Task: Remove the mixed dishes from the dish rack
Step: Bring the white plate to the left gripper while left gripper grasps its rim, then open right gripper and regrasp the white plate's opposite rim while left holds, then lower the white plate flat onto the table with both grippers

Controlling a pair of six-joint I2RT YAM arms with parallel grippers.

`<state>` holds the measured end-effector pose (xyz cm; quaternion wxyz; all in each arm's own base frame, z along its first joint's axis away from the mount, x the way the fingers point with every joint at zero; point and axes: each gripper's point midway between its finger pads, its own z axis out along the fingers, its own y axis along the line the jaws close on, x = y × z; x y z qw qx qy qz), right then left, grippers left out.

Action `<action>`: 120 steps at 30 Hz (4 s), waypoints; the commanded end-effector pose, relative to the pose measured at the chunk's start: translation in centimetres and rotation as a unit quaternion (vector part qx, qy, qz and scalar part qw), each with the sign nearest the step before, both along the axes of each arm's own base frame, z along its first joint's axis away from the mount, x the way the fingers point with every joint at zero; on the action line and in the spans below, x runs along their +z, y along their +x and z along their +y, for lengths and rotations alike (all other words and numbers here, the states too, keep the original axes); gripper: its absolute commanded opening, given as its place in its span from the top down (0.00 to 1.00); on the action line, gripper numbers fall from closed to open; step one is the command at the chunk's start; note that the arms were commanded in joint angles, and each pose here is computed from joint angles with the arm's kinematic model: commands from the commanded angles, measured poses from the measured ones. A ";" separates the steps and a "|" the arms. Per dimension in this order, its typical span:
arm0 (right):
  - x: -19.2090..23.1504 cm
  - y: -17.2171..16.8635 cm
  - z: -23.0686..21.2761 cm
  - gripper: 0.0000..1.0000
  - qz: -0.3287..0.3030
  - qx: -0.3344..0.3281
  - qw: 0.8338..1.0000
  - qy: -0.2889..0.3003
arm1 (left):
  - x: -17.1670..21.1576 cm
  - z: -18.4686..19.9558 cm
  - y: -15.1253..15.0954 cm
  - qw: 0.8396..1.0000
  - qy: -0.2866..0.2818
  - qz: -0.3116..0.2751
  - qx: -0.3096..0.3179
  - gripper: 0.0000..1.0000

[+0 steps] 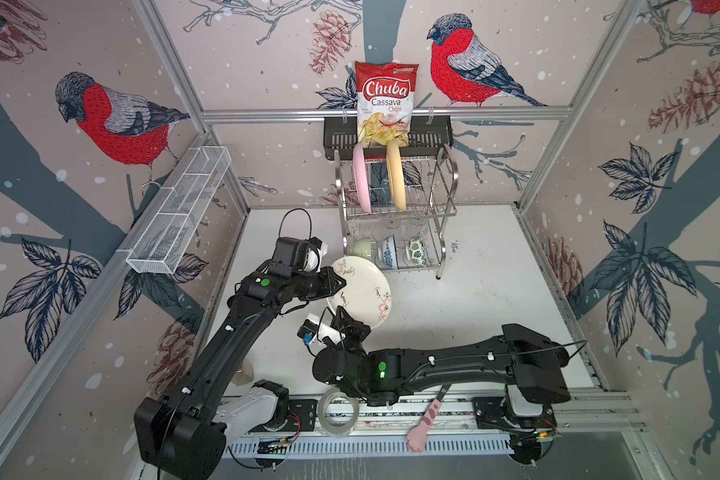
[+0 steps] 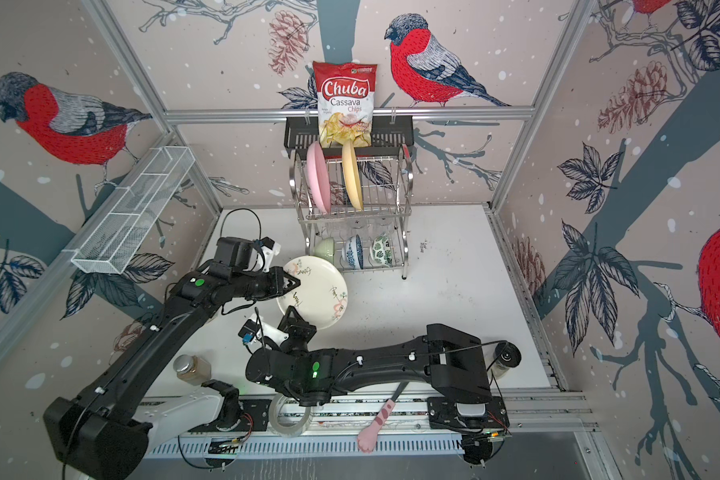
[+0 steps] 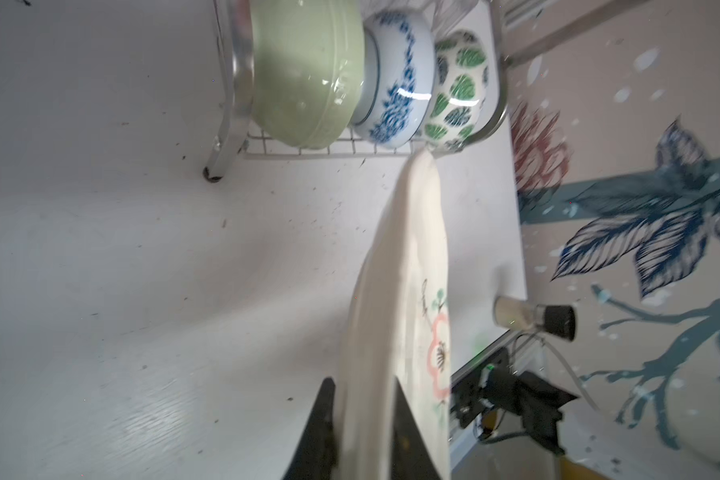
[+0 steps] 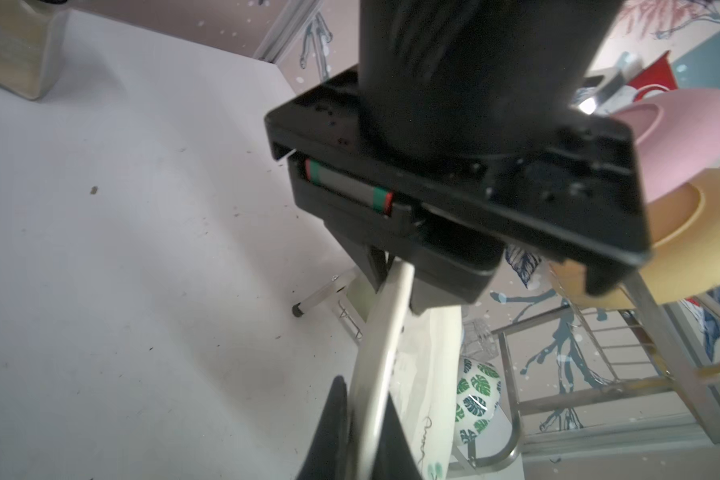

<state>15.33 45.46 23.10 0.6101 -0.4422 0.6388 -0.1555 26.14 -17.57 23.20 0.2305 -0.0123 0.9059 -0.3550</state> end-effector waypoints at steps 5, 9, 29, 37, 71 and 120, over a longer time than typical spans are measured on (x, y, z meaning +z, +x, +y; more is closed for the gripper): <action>2.1 0.8 0.5 1.00 -0.006 -0.004 0.999 0.033 | 0.7 -0.2 -0.4 0.999 0.006 -0.039 -0.032 1.00; 2.0 0.7 0.6 0.94 0.014 0.008 0.999 0.050 | 1.0 -0.5 -0.6 0.998 -0.009 -0.043 -0.033 1.00; 6.4 -6.0 -0.9 0.36 0.429 0.372 0.767 0.299 | 1.6 -1.4 -1.5 0.995 -0.046 -0.060 -0.059 1.00; 7.7 1.3 -10.1 0.40 0.441 0.294 0.725 0.440 | 2.3 -2.0 -1.9 0.991 -0.078 -0.078 -0.073 1.00; -1.9 5.1 -11.3 0.84 0.586 0.207 0.614 0.486 | 2.3 -1.4 -1.8 0.976 -0.186 -0.094 -0.069 1.00; -15.2 7.2 -14.5 1.00 0.639 0.003 0.573 0.513 | -15.5 2.5 -1.8 0.995 -0.052 0.018 0.081 0.86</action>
